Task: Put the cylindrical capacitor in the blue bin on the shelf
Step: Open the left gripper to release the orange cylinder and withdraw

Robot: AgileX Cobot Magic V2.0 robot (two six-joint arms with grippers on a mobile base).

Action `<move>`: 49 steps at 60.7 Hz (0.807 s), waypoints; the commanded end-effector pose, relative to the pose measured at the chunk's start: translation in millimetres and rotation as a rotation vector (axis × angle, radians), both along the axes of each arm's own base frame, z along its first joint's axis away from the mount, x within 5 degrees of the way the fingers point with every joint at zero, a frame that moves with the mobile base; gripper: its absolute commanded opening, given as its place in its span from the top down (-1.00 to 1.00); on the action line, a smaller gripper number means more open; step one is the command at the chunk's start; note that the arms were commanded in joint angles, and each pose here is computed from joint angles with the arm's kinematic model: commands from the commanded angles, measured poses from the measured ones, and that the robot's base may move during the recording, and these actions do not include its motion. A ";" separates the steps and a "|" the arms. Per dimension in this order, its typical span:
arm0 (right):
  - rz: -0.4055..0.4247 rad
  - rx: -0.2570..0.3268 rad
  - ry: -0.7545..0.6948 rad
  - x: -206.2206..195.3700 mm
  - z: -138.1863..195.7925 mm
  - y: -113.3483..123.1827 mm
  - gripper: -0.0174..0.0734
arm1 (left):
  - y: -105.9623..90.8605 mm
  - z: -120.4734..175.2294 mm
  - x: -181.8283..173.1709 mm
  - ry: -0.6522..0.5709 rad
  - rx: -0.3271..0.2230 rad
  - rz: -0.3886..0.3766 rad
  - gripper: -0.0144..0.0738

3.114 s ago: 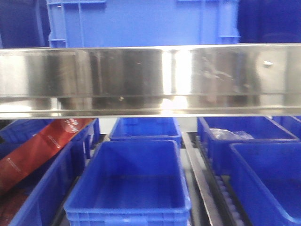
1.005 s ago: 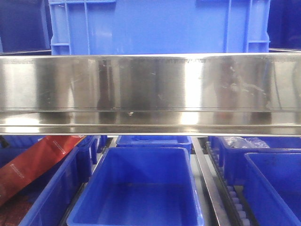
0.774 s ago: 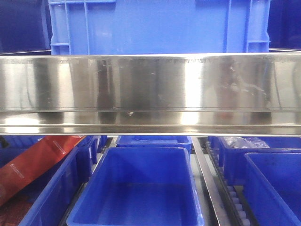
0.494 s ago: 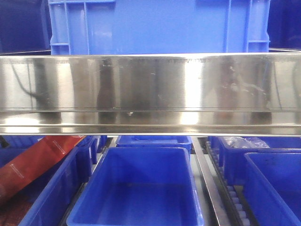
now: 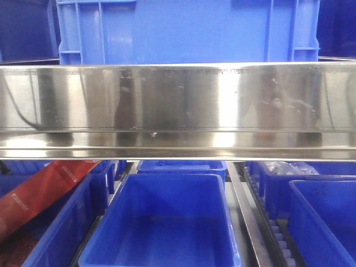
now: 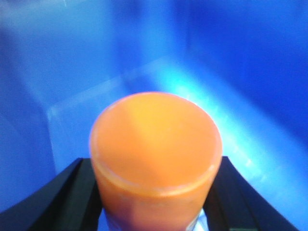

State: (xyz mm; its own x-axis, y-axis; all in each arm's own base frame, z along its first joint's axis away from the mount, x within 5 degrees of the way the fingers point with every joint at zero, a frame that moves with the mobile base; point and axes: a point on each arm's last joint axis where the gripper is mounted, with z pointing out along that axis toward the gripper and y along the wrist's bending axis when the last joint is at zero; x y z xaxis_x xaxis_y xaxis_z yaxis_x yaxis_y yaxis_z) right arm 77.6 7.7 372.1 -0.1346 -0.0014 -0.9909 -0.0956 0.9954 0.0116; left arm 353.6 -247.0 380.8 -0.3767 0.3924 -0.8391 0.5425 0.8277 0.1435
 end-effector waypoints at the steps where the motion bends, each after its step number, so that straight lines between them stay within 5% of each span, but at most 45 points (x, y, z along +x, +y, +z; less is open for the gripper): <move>1: 0.001 0.005 -0.028 -0.4 2.8 0.1 0.84 | -0.2 9.9 -2.2 -0.037 -0.018 -0.008 -0.31; 9: 0.001 0.005 -0.028 -0.4 2.8 0.1 0.84 | 0.9 12.1 -4.0 -0.032 -0.024 -0.007 -0.73; 23: 0.000 0.005 -0.031 -0.4 3.1 0.0 0.84 | 15.1 38.8 -24.8 -0.026 -0.047 0.002 -0.59; 30: 0.000 0.005 -0.033 -0.4 3.3 0.0 0.84 | 31.1 61.9 -44.9 -0.029 -0.052 0.014 -0.29; 40: 0.001 0.005 -0.030 -0.4 3.0 0.0 0.84 | 65.8 95.3 -81.0 -0.035 -0.060 0.049 0.40; 49: 0.001 0.004 -0.021 -0.5 2.2 0.1 0.84 | 99.4 101.1 -113.0 -0.046 -0.076 0.082 0.82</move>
State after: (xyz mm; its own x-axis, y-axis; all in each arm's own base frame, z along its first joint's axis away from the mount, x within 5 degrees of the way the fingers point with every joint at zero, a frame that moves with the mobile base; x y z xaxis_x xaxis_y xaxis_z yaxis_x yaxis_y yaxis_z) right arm 77.6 7.8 372.1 -0.1348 0.0007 -0.9909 -0.0964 0.9952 0.0138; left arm 258.5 -165.9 478.3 -0.3633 0.3151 -0.8768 0.4837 0.8681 0.1115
